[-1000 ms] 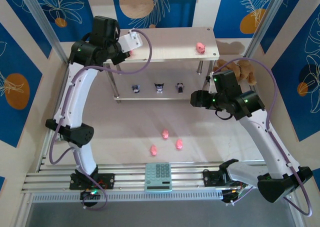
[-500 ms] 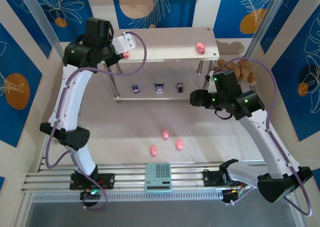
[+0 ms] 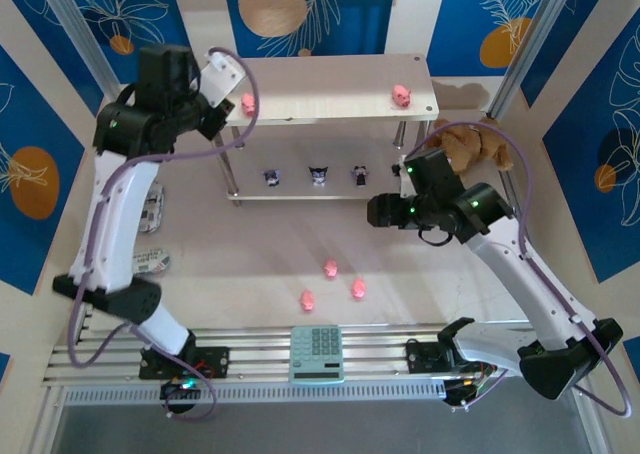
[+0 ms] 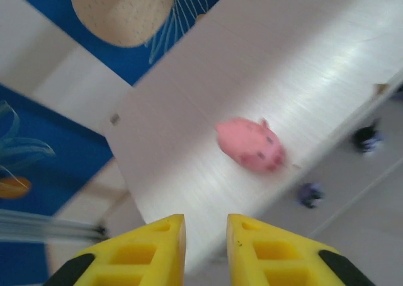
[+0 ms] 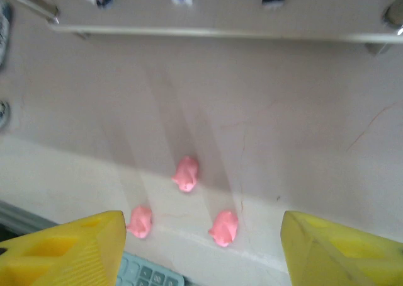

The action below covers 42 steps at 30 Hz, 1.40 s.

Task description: Place and organize the plastic toys onto the shelf

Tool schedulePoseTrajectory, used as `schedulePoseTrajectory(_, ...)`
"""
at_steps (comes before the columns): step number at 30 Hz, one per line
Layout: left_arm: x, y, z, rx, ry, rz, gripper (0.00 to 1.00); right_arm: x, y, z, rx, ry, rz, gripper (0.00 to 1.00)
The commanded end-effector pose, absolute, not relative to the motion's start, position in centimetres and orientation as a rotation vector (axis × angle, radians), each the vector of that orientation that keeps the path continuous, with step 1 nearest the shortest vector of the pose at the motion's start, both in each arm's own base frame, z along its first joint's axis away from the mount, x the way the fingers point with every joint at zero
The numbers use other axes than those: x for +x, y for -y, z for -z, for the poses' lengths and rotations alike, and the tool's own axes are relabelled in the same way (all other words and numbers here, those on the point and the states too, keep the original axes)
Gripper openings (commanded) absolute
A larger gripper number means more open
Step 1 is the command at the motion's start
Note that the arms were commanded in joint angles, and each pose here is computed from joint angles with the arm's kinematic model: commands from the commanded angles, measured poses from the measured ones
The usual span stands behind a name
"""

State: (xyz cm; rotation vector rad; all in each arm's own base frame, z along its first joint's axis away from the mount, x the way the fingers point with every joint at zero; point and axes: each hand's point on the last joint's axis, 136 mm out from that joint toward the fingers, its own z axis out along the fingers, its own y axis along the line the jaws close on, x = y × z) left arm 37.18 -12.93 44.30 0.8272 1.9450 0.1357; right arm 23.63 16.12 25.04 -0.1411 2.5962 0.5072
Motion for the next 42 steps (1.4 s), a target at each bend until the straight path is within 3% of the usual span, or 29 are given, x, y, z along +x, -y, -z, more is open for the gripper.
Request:
schedulePoseTrajectory(1,33.0,13.3,-41.9,0.625,-2.061,0.135,0.28,21.7,-16.0,-21.8,-0.151,-2.723,-0.423,0.67)
schedulePoseTrajectory(11,25.8,11.8,-31.1,0.423,-2.318,0.324,0.32,16.9,-19.3,-12.3,-0.224,-3.010,-0.306,0.67)
schedulePoseTrajectory(30,25.3,10.9,-29.8,0.482,-2.338,0.242,0.37,15.2,-19.8,-3.1,-0.067,-3.217,0.029,0.55)
schedulePoseTrajectory(36,25.4,10.6,-29.4,0.491,-2.344,0.213,0.37,16.0,-19.9,-2.5,-0.082,-3.212,0.058,0.43)
schedulePoseTrajectory(42,25.5,10.3,-29.1,0.496,-2.351,0.189,0.37,16.7,-19.7,-2.3,-0.103,-3.188,0.085,0.16)
